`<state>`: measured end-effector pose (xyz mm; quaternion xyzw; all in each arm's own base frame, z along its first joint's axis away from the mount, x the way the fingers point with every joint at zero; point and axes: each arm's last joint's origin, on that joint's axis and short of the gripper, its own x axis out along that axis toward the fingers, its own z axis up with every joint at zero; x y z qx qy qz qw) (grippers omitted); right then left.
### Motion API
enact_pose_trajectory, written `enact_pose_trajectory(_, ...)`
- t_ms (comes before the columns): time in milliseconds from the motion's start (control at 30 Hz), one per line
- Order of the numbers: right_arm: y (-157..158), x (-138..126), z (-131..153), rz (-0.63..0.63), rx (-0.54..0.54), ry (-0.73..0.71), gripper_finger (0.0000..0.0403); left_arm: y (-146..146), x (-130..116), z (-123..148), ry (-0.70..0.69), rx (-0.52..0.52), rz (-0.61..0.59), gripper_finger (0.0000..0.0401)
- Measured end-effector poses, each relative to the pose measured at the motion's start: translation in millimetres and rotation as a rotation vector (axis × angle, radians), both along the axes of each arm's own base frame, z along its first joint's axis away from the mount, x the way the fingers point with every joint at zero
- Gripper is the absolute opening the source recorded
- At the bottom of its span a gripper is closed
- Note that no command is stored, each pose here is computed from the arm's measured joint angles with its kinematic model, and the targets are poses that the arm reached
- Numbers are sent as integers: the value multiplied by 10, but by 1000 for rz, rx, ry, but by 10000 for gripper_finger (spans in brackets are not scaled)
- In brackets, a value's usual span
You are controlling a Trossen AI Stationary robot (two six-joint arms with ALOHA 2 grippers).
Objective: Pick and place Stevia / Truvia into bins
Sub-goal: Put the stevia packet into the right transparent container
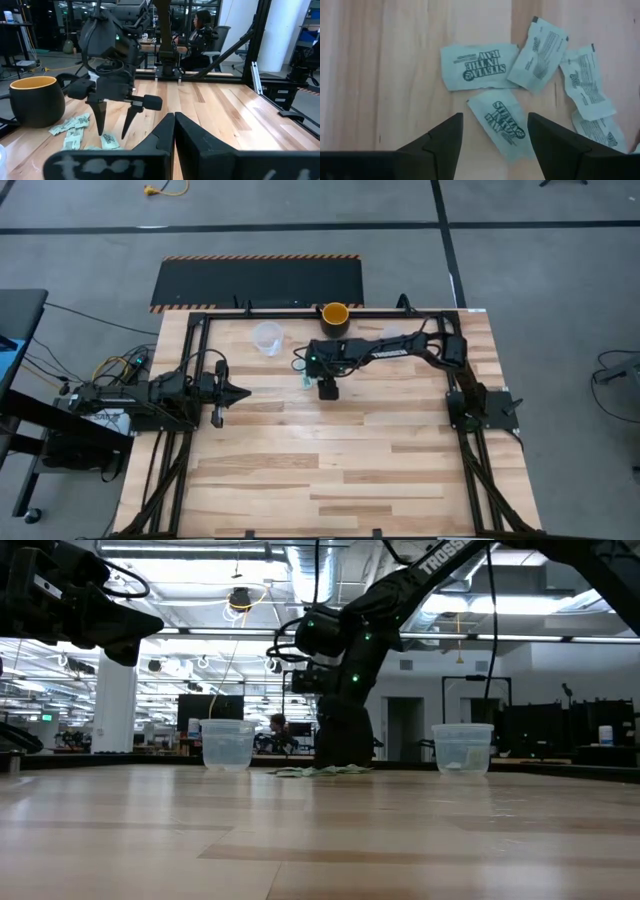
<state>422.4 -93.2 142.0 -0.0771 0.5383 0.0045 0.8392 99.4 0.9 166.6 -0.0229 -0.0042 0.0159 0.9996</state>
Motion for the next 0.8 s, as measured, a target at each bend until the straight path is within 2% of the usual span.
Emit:
enact_pose_trajectory(200,-10,14,-128,-6,15,26,206,0,0,-1,0,0,0,0)
enact_pose_trajectory(433,-9,7,-121,-27,22,29,181,0,0,-1,0,1,0,0)
enact_pose_trajectory(800,17,-8,-128,-82,60,45,70,0,0,-1,1,0,0,0)
